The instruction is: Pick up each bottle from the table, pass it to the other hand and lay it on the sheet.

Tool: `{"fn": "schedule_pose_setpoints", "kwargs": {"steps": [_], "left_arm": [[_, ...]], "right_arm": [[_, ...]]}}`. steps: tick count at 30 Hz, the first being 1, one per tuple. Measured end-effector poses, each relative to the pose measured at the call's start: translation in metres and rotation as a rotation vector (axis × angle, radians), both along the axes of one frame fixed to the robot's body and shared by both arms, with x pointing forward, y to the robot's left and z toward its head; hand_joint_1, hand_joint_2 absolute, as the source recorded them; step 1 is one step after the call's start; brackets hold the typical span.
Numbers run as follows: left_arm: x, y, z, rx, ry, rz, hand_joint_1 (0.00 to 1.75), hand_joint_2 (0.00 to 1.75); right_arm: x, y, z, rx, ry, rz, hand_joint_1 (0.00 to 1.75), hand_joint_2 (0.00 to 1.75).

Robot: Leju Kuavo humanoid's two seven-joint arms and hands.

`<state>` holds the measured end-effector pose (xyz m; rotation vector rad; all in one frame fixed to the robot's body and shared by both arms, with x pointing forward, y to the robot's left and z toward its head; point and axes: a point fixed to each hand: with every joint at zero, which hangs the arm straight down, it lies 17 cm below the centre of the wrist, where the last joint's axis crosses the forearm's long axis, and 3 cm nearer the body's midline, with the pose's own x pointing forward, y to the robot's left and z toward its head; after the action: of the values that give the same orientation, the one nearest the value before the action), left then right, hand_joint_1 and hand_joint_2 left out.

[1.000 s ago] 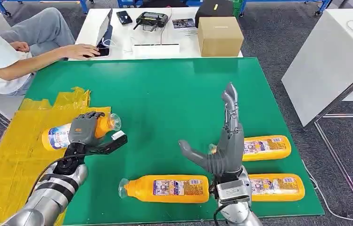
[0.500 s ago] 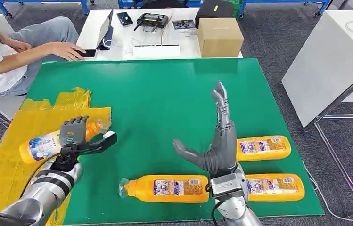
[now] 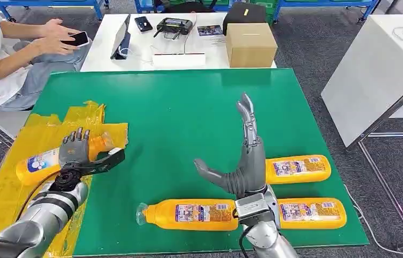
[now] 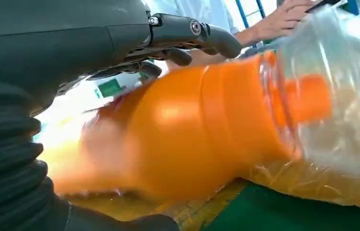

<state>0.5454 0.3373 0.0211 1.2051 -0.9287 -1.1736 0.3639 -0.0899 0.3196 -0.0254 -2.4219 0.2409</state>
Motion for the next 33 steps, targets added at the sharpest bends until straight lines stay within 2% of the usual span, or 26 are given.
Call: {"fn": "schedule_pose_setpoints", "kwargs": {"steps": [14, 19, 23, 29, 33], "left_arm": [[0.001, -0.016, 0.003, -0.186, -0.063, -0.058, 0.00, 1.75], [-0.006, -0.064, 0.024, -0.474, -0.218, -0.212, 0.00, 1.75], [-0.024, -0.091, 0.051, -0.659, -0.365, -0.276, 0.00, 1.75], [-0.048, -0.106, 0.100, -0.708, -0.542, -0.335, 0.00, 1.75], [-0.074, -0.125, 0.147, -0.598, -0.702, -0.410, 0.00, 1.75]], "right_arm": [[0.000, 0.000, -0.002, -0.005, 0.002, -0.002, 0.00, 1.75], [-0.001, 0.000, -0.002, -0.008, -0.001, -0.003, 0.00, 1.75], [-0.002, -0.001, -0.006, -0.012, -0.002, -0.009, 0.00, 1.75], [-0.004, -0.005, -0.010, -0.036, -0.009, -0.037, 0.00, 1.75], [-0.002, -0.010, -0.014, -0.069, -0.011, -0.074, 0.00, 1.75]]}}
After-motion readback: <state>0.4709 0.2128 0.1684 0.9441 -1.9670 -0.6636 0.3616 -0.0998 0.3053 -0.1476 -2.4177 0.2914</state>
